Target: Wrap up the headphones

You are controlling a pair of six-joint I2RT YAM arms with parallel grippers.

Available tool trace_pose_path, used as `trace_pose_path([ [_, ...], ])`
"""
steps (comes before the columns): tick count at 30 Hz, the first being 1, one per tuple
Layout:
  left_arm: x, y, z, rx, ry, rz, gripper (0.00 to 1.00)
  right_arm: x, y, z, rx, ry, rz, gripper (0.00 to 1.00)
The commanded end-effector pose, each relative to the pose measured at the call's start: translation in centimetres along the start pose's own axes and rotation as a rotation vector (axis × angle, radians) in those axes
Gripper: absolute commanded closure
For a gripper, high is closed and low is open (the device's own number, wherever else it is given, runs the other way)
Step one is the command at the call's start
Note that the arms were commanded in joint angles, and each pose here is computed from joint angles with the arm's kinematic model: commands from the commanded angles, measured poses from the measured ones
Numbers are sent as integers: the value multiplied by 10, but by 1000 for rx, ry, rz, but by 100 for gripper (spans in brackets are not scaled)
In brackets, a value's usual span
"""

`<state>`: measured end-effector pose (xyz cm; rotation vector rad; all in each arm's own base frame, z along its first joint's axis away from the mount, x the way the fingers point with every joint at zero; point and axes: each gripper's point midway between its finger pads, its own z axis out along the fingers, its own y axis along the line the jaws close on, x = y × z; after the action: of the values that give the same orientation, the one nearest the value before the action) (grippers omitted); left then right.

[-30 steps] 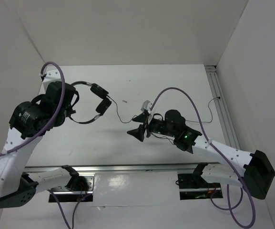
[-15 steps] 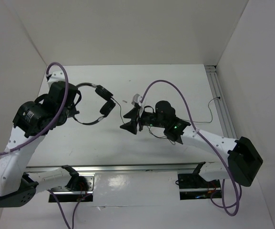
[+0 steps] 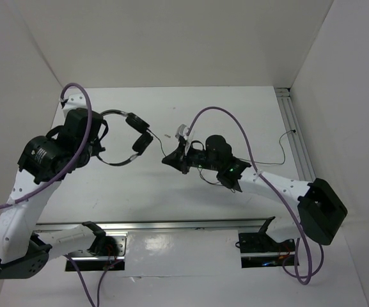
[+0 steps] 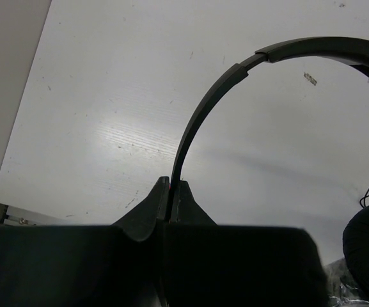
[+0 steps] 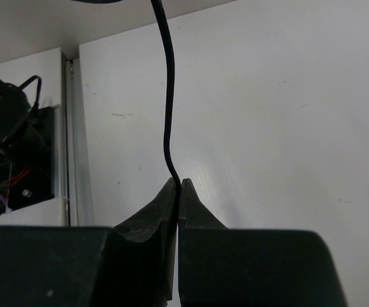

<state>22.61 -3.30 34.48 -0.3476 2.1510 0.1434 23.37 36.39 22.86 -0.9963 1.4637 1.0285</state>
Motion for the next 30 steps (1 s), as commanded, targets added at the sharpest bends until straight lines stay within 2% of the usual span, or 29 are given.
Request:
trace_pose_path([
  [1, -6, 5, 15, -67, -72, -6, 100, -35, -14, -14, 147, -79, -62, 100],
  [4, 8, 9, 32, -125, -57, 31, 100, -40, -12, -23, 227, -53, -112, 100],
  [5, 17, 6, 43, -151, -36, 51, 100, -39, -18, -31, 294, -35, -118, 100],
  [10, 31, -15, 62, -181, -3, 158, 100, -47, -21, -40, 419, 19, -178, 100],
  [18, 60, -59, 73, -208, 12, 444, 100, -50, -6, -49, 549, 133, -298, 100],
  [23, 84, -80, 79, -149, 23, 583, 100, -47, 11, -56, 507, 196, -336, 100],
  [25, 92, -80, 82, -129, 36, 604, 100, -59, 15, -65, 512, 177, -346, 100],
  [27, 95, -88, 81, -70, 28, 608, 100, -67, 17, -71, 518, 157, -353, 100],
  [30, 105, -101, 72, 103, 30, 630, 100, -75, 18, -84, 531, 125, -357, 100],
])
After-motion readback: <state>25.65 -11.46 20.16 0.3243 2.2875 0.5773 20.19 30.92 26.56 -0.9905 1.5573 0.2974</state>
